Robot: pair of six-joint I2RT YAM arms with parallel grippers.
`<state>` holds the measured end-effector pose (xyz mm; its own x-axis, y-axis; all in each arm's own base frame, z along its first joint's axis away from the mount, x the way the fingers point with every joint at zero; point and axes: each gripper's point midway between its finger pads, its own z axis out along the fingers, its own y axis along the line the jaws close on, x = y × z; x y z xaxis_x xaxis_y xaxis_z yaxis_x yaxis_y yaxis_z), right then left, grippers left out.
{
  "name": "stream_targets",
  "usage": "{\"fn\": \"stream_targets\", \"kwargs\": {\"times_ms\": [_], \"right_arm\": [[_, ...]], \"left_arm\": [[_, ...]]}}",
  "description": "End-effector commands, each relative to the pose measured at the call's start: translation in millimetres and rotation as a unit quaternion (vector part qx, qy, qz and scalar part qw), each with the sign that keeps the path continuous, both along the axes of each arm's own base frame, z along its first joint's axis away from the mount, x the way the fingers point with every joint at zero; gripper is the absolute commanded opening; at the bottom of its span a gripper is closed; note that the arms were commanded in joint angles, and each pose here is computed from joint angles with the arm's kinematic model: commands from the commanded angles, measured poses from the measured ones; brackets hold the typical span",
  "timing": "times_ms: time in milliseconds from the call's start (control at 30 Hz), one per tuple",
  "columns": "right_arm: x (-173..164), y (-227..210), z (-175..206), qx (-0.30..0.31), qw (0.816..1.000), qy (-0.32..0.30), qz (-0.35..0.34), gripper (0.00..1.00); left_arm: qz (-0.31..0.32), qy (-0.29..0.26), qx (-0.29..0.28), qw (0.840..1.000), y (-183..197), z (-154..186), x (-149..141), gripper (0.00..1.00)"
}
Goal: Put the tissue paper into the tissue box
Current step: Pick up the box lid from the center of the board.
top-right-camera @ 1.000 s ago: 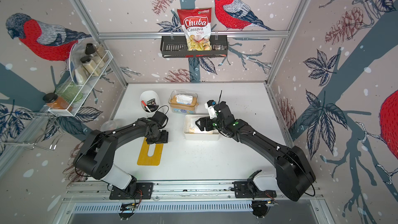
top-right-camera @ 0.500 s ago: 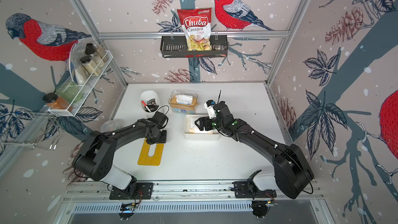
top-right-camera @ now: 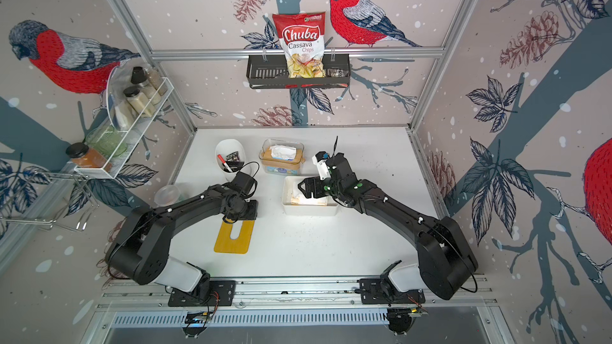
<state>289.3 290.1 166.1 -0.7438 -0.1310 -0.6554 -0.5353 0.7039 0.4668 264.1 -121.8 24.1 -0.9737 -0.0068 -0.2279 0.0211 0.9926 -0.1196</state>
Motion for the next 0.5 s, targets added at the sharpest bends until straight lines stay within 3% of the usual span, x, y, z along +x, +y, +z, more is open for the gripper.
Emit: {"fn": "stream_targets", "kwargs": {"times_ms": [0,467], "right_arm": [[3,1,1,-0.002,1.0,0.004,-0.004,0.86],[7,13,0,-0.01,1.0,0.016,0.001,0.86]], "left_arm": [[-0.016,-0.015,-0.019,1.0,-8,7,5,0.5],[-0.036,-0.032,-0.055,0.997,-21,17,7,0.51]]}}
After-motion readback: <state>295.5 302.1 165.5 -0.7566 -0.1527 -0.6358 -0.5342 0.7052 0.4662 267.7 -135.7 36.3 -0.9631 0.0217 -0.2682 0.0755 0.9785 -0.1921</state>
